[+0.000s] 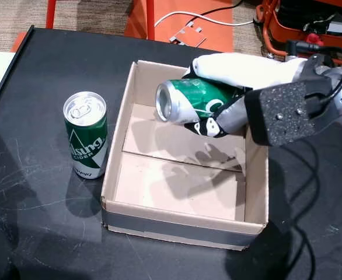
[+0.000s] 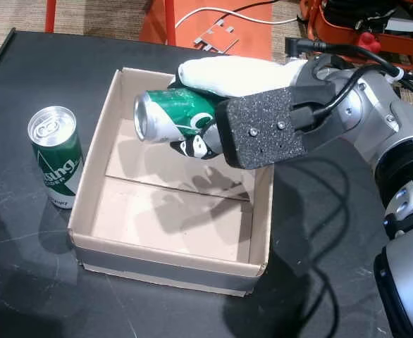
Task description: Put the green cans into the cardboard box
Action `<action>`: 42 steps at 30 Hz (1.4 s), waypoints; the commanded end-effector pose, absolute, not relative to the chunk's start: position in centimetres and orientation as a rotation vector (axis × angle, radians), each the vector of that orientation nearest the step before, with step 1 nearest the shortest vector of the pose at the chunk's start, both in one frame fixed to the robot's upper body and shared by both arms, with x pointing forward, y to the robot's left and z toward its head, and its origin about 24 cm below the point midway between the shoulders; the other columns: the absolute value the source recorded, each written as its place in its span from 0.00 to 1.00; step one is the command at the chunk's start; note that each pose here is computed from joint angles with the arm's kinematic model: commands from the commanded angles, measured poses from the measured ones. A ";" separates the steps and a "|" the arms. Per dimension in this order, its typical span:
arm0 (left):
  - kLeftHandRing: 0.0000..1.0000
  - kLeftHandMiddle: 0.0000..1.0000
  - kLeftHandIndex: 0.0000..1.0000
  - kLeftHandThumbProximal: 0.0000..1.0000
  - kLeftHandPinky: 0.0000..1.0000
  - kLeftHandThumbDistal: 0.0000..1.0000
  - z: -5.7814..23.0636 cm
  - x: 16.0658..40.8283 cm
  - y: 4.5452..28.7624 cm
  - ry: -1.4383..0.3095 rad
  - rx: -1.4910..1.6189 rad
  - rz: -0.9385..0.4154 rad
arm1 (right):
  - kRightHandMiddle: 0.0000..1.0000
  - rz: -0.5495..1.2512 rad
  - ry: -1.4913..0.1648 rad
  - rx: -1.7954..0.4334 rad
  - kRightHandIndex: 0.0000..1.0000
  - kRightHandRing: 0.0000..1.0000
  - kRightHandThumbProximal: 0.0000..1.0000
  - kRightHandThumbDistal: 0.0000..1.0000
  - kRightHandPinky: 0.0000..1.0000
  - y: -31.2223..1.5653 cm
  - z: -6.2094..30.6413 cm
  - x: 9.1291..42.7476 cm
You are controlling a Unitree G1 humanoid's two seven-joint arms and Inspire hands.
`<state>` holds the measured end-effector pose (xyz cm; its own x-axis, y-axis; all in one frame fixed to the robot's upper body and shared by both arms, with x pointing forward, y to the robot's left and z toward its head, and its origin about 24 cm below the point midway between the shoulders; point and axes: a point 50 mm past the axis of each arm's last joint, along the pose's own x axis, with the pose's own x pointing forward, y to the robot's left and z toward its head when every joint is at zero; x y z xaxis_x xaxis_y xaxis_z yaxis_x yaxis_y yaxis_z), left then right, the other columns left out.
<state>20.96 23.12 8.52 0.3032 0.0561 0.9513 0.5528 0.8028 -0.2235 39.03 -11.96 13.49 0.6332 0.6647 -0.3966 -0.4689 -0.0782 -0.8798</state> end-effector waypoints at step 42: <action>0.86 0.75 0.66 0.30 0.89 0.53 7.6 20.4 21.5 -1.232 -0.658 -0.292 | 0.84 0.848 -0.165 -1.253 0.88 0.85 0.76 1.00 0.81 -13.4 14.5 39.6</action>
